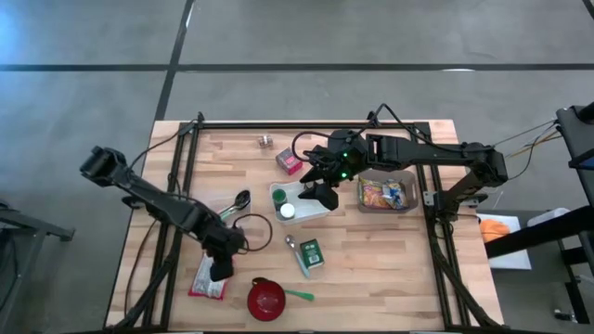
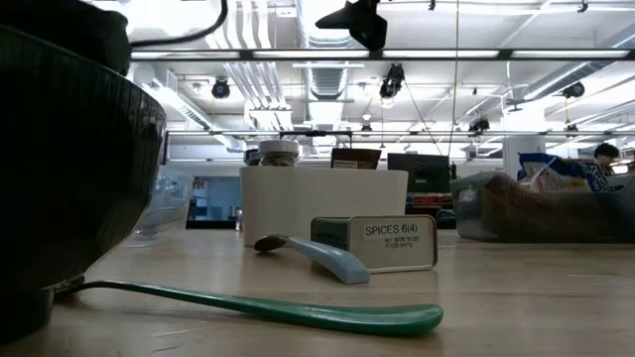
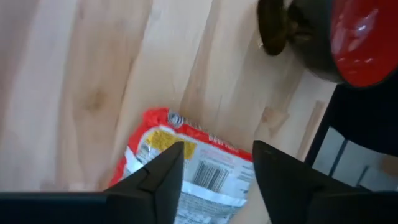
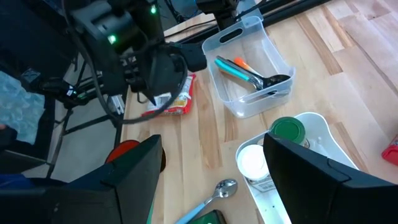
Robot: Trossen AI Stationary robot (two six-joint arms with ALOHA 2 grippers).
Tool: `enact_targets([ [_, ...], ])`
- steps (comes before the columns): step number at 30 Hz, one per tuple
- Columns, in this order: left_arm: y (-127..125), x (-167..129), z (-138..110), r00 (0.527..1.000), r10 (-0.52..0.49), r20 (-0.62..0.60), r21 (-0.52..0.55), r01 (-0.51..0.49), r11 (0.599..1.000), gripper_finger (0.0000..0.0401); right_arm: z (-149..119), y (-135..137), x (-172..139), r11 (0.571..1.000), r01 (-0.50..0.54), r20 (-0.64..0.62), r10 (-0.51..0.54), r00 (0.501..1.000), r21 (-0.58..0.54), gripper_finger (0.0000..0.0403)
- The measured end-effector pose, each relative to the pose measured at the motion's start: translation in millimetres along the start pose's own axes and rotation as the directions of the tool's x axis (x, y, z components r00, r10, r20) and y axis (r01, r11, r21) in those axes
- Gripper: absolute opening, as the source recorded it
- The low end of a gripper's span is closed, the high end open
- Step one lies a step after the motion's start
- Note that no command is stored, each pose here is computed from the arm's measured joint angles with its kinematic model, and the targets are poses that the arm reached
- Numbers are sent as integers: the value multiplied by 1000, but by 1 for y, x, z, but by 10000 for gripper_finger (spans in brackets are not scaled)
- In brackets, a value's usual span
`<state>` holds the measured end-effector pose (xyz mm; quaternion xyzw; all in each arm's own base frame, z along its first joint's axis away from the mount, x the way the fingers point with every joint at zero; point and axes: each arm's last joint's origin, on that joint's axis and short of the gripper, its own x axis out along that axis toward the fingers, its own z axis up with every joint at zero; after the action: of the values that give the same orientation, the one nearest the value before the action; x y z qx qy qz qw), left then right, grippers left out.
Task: Pick & Place Food Item
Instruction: Put the red noodle pack into the black bin
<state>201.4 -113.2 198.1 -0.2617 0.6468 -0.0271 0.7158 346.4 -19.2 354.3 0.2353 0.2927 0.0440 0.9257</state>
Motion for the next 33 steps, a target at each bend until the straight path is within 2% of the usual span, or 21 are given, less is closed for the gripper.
enact_targets([
  [6,-4,14,-1,999,4,-47,-20,-5,1000,261,0,0,0,1000,0,-1,0,1000,0,277],
  [9,-5,17,0,999,15,-32,-35,-17,999,279,0,0,0,1000,0,0,0,1000,0,277],
  [17,-2,23,2,994,107,36,-63,-105,992,282,0,0,0,1000,0,-2,0,1000,0,277],
  [26,0,52,4,981,187,-59,-90,-192,977,283,-1,0,0,1000,0,-2,0,1000,1,277],
  [33,2,55,4,977,201,-71,-118,-209,971,273,-1,0,0,1000,1,-2,-1,1000,1,277],
])
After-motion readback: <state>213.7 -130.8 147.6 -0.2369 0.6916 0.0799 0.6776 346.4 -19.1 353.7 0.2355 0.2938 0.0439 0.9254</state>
